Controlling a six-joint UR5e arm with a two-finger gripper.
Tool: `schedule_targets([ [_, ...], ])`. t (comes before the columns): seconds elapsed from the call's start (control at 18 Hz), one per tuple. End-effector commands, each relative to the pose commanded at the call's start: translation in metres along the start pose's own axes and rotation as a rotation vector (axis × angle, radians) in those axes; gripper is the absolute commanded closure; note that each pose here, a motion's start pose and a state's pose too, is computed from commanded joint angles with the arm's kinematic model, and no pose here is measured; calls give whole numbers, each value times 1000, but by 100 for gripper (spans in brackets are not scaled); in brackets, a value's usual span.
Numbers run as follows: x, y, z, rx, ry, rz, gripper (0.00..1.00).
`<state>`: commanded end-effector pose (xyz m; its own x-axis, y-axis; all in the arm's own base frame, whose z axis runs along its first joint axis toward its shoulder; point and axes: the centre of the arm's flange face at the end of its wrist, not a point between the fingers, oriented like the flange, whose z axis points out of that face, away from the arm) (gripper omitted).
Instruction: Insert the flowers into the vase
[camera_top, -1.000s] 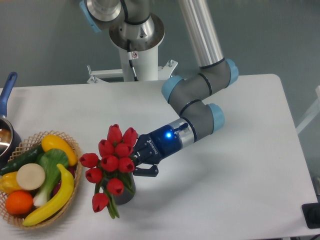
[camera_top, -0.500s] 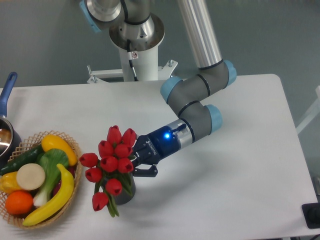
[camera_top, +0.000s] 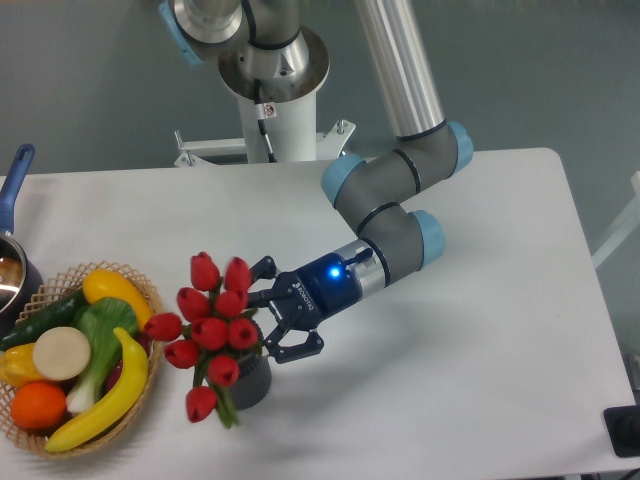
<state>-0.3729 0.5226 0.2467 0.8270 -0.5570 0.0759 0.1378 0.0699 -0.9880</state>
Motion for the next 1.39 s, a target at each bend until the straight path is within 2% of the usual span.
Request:
schedule_targets([
  [0.11,0,0,0,0,0,3,30],
  [0.17,0,0,0,0,0,3,24],
  [0.28,0,0,-1,0,-2,8,3],
  [0.33,0,0,-1,0,-2,16,0],
  [0.61,-2,-5,-11,-11,-19,45,0],
  [0.72,0,-18,-17,-43,-33,72,0],
  [1.0,10,-45,-40,-236,-92,141,0],
  [1.28,31,-57,-63,-393,-150,176,0],
  [1.39,37,-79,-75,-466,-188,219,0],
])
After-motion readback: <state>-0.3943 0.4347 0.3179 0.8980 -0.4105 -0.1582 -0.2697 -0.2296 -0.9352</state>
